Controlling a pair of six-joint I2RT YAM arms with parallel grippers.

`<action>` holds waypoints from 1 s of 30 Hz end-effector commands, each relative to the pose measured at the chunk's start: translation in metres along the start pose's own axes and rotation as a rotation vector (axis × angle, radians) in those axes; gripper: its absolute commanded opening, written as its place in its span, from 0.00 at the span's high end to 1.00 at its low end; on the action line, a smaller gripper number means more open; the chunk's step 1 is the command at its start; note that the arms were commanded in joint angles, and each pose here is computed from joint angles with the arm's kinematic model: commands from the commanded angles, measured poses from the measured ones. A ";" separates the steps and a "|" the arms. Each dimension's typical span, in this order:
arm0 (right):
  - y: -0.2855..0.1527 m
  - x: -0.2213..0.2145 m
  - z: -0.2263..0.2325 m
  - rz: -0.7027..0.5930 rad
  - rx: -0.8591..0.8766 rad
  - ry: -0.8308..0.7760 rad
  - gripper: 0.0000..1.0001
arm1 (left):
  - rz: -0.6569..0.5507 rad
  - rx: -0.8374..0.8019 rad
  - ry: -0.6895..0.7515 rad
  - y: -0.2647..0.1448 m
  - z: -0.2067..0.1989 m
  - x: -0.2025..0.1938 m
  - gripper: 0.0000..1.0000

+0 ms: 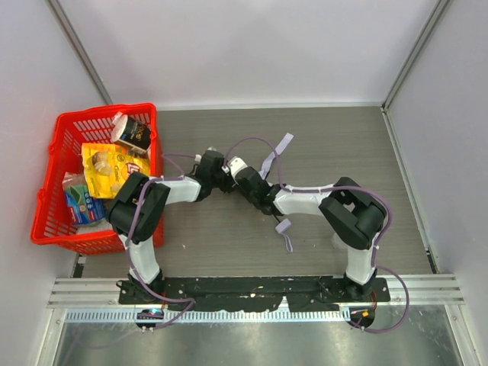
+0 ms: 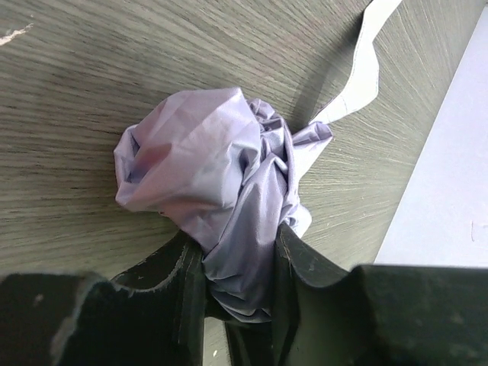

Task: Put away the umbrella

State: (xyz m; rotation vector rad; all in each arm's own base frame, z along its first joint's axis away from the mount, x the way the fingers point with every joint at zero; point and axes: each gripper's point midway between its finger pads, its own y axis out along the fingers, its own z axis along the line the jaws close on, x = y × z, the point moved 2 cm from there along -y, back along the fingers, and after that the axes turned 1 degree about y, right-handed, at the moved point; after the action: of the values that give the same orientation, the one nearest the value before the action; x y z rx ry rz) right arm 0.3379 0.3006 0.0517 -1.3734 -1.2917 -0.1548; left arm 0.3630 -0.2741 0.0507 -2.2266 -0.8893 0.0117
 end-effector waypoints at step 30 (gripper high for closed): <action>0.014 -0.079 0.018 0.194 0.866 0.833 0.99 | 0.092 0.413 0.126 0.003 0.105 -0.016 0.39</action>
State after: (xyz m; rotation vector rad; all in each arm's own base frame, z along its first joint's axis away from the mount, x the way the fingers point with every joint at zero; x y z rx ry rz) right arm 0.3582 0.2877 0.0439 -0.4851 -0.7358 -0.1625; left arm 0.3788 -0.2659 0.0542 -2.1326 -0.8607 -0.0680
